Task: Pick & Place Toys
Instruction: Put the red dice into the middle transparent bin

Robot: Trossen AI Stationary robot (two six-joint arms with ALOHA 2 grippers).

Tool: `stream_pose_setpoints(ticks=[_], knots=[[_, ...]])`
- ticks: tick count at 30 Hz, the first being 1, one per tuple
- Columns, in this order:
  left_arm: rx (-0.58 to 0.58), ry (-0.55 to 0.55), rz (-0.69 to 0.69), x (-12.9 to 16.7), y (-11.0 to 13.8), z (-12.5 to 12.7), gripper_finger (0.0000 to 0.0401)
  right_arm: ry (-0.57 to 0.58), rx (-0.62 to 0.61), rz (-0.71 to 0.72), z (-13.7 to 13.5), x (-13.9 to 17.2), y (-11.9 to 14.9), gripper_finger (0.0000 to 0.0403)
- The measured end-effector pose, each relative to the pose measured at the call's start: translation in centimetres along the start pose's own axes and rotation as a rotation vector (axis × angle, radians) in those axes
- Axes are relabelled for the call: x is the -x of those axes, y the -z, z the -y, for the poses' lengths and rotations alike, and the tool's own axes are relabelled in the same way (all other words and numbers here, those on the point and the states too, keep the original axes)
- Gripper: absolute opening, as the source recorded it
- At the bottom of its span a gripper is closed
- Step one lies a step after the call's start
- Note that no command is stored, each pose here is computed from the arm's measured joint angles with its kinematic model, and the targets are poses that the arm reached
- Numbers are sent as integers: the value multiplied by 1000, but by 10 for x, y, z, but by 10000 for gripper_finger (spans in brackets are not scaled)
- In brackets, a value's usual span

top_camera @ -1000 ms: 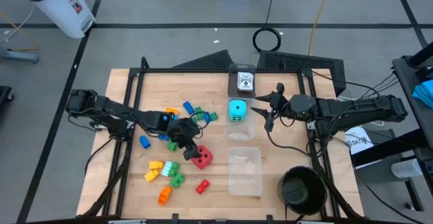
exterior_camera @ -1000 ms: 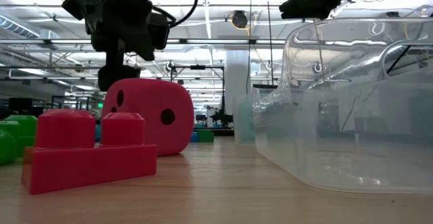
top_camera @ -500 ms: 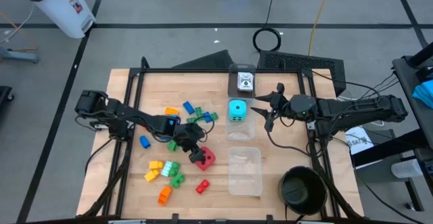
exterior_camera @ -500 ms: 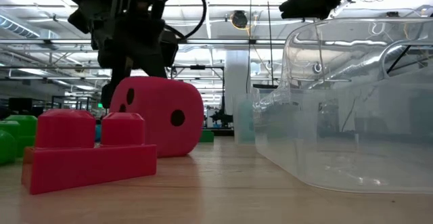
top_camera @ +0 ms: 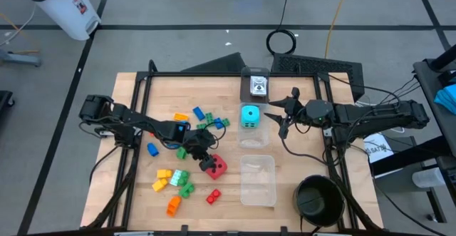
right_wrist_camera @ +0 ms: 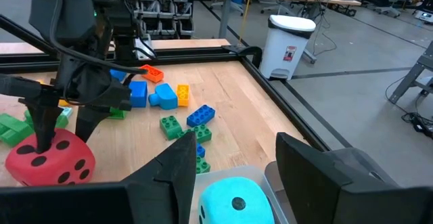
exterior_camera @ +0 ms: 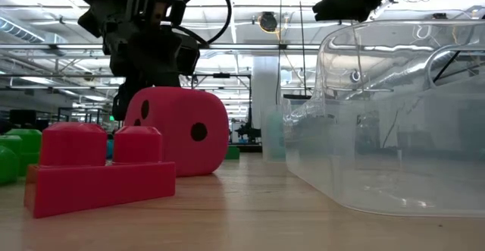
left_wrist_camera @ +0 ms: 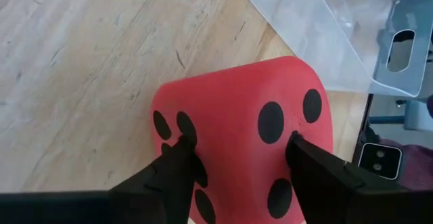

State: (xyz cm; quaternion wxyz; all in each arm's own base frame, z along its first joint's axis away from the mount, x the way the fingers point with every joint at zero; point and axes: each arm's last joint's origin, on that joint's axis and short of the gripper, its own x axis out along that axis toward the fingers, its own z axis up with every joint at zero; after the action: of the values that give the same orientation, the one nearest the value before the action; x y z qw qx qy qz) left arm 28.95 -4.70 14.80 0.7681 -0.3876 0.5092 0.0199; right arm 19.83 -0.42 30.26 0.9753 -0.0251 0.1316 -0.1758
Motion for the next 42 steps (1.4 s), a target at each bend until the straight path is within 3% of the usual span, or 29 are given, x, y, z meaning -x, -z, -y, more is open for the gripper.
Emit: stream_pose_setpoints(ticks=[12,20,31,35,42], knots=[[-58,57,55,13,-4,5,198,0,0,1,0,0,0,171],[-152,51,190,51,-12,28,163,0,-1,3,0,0,0,171],[-476,-104,523,119,-59,82,151,0,-3,4,0,0,0,171],[-589,-216,598,117,-81,86,140,0,-3,4,0,0,0,171],[-721,-374,626,68,-114,71,124,0,-9,4,0,0,0,171]])
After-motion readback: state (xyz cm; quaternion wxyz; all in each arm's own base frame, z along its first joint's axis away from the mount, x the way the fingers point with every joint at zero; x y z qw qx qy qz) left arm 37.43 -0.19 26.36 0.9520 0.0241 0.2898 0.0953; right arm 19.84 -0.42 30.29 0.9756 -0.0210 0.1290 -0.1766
